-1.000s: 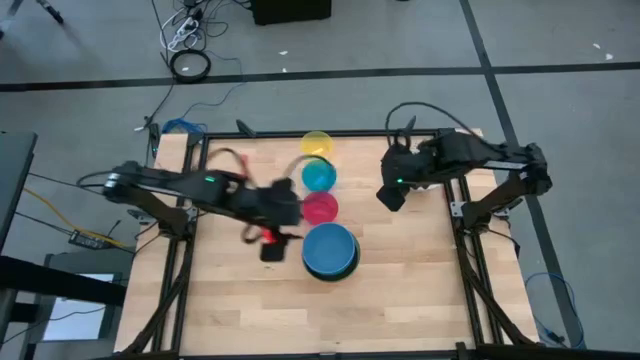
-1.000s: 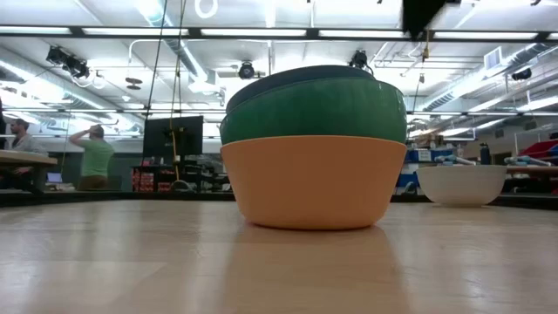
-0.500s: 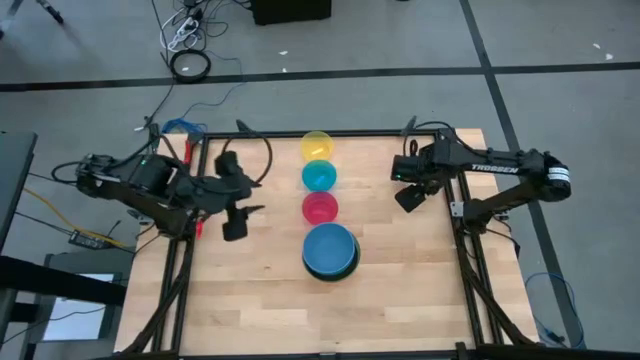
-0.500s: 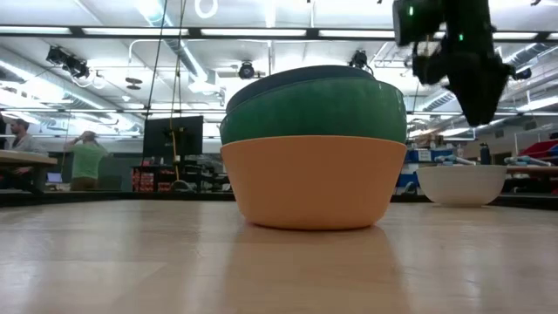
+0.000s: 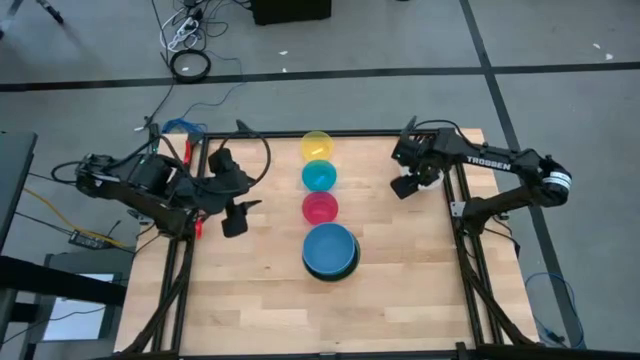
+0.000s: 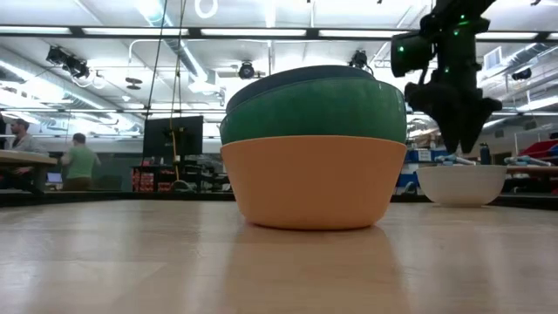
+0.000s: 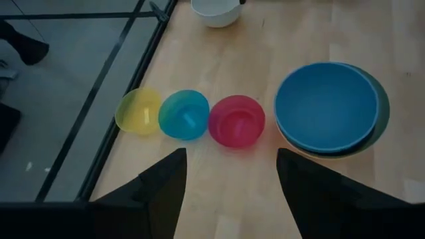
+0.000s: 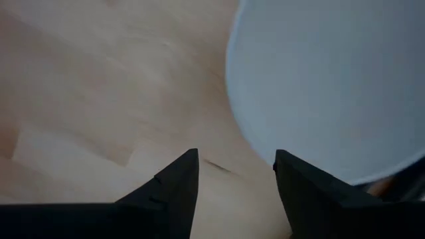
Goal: Nest bowls inside each other
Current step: Stack the white bowl on top of the blue bowl
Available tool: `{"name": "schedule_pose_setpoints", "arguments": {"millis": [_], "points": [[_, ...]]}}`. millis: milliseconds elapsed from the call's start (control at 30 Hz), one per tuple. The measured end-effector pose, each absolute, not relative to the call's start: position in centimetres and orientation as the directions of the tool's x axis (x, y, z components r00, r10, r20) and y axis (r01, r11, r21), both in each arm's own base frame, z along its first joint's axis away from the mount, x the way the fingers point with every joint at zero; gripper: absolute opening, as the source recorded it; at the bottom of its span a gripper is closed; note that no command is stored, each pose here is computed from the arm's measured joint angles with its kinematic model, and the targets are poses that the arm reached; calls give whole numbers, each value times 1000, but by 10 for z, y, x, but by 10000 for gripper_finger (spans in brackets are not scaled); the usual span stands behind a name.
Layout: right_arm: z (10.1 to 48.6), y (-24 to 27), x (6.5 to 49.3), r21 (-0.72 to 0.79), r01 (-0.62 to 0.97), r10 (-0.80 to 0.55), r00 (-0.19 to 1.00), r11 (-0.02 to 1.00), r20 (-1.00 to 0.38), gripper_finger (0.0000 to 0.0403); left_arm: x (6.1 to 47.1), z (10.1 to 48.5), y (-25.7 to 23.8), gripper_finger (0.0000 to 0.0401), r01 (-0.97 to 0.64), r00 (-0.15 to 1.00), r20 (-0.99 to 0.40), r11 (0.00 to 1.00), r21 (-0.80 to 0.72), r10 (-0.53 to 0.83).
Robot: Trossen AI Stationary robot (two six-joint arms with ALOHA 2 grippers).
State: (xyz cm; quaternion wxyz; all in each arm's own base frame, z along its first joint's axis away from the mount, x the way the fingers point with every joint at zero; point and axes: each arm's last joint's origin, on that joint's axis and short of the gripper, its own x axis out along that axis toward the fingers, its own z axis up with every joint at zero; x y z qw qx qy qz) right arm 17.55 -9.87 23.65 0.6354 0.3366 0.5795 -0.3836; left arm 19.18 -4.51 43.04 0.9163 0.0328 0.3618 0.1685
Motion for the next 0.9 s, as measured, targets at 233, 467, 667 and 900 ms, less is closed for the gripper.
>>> {"name": "schedule_pose_setpoints", "arguments": {"millis": [233,467,667,900], "points": [[219,-106,170,26,893,-66,63,450,-996,185,189,428,-44,243,-289,657,-665,933,213,356],[192,-112,174,-7,884,-6,-5,467,-1000,175,189,428,-44,243,-295,654,-665,931,216,361],[177,-116,189,26,837,49,-1,547,-999,42,189,428,-43,243,-301,649,-667,929,215,365],[209,-114,210,58,795,-46,108,604,-993,2,183,422,-35,243,-372,564,-680,879,297,469]]}}
